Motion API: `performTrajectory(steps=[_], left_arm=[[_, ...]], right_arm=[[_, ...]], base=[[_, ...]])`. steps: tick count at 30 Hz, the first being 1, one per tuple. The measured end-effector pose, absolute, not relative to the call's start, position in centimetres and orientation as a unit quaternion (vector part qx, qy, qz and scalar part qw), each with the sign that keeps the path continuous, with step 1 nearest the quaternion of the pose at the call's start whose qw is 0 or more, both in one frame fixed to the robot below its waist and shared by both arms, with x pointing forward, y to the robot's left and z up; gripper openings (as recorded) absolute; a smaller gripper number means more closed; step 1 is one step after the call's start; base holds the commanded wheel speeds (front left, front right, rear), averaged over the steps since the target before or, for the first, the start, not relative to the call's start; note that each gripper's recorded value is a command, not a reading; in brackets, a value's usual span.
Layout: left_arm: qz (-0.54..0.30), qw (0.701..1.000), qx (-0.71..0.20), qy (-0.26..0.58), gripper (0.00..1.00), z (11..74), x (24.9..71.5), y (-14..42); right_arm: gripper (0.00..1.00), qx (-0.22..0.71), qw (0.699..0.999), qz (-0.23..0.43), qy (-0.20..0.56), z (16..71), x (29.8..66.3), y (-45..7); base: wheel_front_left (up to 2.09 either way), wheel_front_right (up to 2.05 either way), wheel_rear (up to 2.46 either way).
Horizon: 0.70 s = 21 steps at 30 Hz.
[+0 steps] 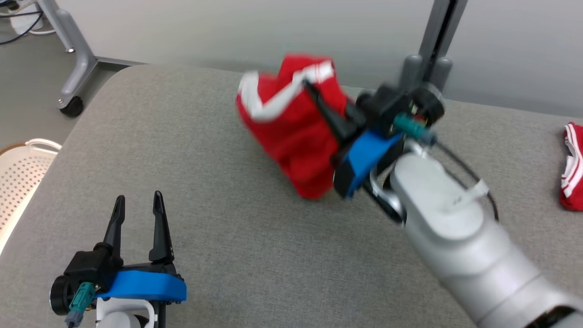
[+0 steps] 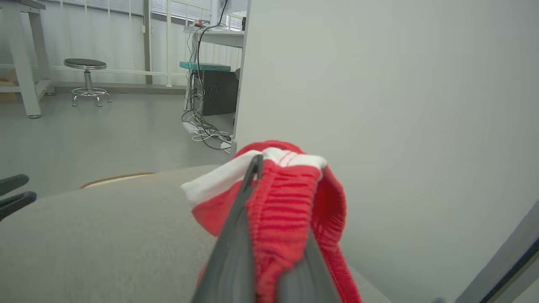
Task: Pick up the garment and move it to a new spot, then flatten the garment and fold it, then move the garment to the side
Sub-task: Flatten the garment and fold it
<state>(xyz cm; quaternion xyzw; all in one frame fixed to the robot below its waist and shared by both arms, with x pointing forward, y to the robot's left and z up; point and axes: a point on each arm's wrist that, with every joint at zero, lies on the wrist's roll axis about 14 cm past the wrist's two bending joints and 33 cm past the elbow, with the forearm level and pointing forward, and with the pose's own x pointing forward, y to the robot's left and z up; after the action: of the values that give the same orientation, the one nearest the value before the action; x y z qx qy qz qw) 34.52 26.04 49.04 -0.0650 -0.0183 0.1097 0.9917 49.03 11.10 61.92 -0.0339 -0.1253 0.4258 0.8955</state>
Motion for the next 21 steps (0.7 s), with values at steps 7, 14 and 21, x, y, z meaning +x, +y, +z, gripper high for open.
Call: performTrajectory(steps=[7, 14, 21], left_arm=[[0.082, 0.994, -0.071, -0.009, 1.00, 48.4, 35.3, 24.2], [0.049, 0.996, -0.075, -0.003, 1.00, 48.0, 36.5, 22.0], [0.021, 0.997, -0.077, -0.003, 1.00, 48.0, 37.4, 20.2]], right_arm=[[0.00, -0.039, 0.906, 0.422, -0.014, 51.5, 44.6, 7.1], [0.00, -0.003, 0.930, 0.364, 0.049, 46.6, 41.7, 1.2], [0.00, 0.021, 0.959, 0.270, 0.088, 43.7, 39.8, -6.1]], base=[[0.00, 0.00, 0.00], [0.00, 0.00, 0.00], [0.00, 0.00, 0.00]])
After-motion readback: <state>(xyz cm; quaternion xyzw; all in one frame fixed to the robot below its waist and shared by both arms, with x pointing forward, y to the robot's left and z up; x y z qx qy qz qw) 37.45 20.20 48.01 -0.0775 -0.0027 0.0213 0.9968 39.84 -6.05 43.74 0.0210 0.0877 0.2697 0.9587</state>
